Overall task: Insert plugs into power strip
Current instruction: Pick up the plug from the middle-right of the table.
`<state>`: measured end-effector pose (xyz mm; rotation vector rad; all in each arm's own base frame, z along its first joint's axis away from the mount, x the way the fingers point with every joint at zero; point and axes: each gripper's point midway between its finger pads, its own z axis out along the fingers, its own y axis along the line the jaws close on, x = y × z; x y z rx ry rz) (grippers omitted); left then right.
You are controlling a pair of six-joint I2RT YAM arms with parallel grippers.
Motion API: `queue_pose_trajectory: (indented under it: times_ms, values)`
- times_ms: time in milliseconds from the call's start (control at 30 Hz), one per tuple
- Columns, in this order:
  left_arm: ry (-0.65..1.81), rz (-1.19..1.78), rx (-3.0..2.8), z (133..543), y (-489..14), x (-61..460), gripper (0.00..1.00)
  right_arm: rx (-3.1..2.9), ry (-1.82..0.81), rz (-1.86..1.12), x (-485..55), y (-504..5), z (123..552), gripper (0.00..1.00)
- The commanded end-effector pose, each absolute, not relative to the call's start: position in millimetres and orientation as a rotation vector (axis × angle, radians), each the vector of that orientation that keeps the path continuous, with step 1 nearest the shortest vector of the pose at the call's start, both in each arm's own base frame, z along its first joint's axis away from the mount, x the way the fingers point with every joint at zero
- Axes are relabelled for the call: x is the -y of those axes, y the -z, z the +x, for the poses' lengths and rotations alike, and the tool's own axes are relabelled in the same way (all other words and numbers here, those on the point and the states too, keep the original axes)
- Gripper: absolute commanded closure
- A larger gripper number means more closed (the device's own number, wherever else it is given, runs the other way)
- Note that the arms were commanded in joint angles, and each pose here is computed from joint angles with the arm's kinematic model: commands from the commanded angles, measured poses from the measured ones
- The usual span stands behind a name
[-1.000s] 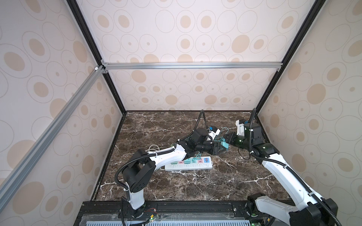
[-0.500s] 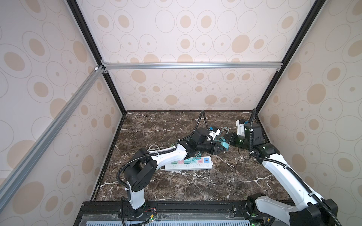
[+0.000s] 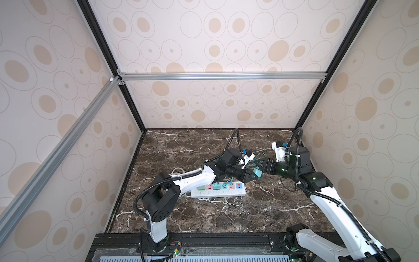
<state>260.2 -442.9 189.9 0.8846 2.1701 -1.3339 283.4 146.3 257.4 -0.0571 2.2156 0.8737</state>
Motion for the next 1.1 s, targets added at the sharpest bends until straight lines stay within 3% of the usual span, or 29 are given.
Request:
queue_pose_trajectory:
  times_ms: [0, 167, 700, 833, 1067]
  values:
    - [1.455, 0.995, -1.978, 249.9, -240.0, 432.5, 0.93, -2.182, -1.061, -0.236, -168.1, -262.8, 263.6, 0.39]
    - [1.518, 1.069, -1.901, 237.1, -252.4, 414.7, 0.92, -2.100, -1.234, -0.361, -186.2, -280.8, 250.4, 0.39]
    - [1.638, 1.094, -1.786, 222.6, -267.5, 380.2, 0.97, -2.036, -1.311, -0.477, -193.3, -293.4, 233.1, 0.42]
    - [1.672, 1.102, -1.754, 217.4, -272.4, 375.7, 0.97, -2.043, -1.330, -0.489, -195.0, -289.2, 232.6, 0.36]
    - [1.765, 1.106, -1.672, 210.3, -283.1, 373.1, 0.97, -2.009, -1.446, -0.518, -203.1, -291.0, 229.3, 0.37]
